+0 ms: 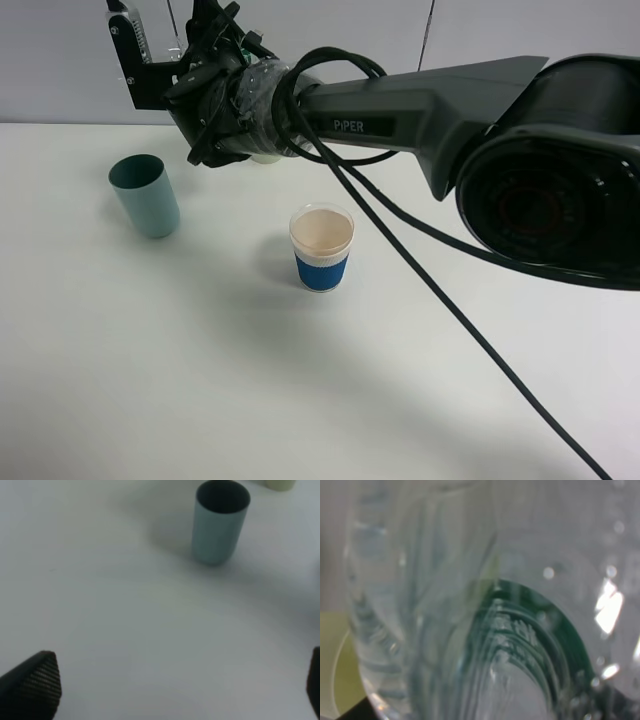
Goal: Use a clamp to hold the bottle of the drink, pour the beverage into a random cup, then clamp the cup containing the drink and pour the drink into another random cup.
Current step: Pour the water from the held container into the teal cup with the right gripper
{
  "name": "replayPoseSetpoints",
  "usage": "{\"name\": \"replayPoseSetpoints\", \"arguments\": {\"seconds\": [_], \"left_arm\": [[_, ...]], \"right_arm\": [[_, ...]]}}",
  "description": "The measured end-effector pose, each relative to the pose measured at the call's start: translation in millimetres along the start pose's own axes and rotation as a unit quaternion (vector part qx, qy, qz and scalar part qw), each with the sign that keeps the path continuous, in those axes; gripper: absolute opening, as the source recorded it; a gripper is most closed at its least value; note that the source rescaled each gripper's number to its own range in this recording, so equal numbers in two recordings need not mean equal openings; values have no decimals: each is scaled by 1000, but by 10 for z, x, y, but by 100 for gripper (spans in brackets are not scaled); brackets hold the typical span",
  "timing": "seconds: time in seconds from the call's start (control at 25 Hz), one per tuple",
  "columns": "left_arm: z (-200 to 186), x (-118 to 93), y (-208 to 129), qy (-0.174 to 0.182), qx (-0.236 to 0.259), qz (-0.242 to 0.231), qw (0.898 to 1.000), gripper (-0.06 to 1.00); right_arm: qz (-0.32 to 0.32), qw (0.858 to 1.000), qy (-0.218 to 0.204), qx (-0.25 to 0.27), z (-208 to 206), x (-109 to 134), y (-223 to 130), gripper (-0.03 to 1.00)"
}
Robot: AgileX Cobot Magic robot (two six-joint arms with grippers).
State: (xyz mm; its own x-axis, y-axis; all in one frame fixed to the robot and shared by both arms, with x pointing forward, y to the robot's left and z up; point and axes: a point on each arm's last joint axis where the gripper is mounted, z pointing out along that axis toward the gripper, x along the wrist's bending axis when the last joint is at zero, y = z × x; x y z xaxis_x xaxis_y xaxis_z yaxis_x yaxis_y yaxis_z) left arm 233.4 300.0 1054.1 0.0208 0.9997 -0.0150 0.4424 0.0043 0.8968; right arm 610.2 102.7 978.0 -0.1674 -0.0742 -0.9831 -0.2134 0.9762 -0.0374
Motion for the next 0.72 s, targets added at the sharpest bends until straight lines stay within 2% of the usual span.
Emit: {"name": "replayPoseSetpoints", "arguments": {"seconds": [0.72], "left_arm": [[0,0,0,0,0,0,1000,100]], "right_arm": [[-25,1000,-5,-12,0,-9,22,0]]}}
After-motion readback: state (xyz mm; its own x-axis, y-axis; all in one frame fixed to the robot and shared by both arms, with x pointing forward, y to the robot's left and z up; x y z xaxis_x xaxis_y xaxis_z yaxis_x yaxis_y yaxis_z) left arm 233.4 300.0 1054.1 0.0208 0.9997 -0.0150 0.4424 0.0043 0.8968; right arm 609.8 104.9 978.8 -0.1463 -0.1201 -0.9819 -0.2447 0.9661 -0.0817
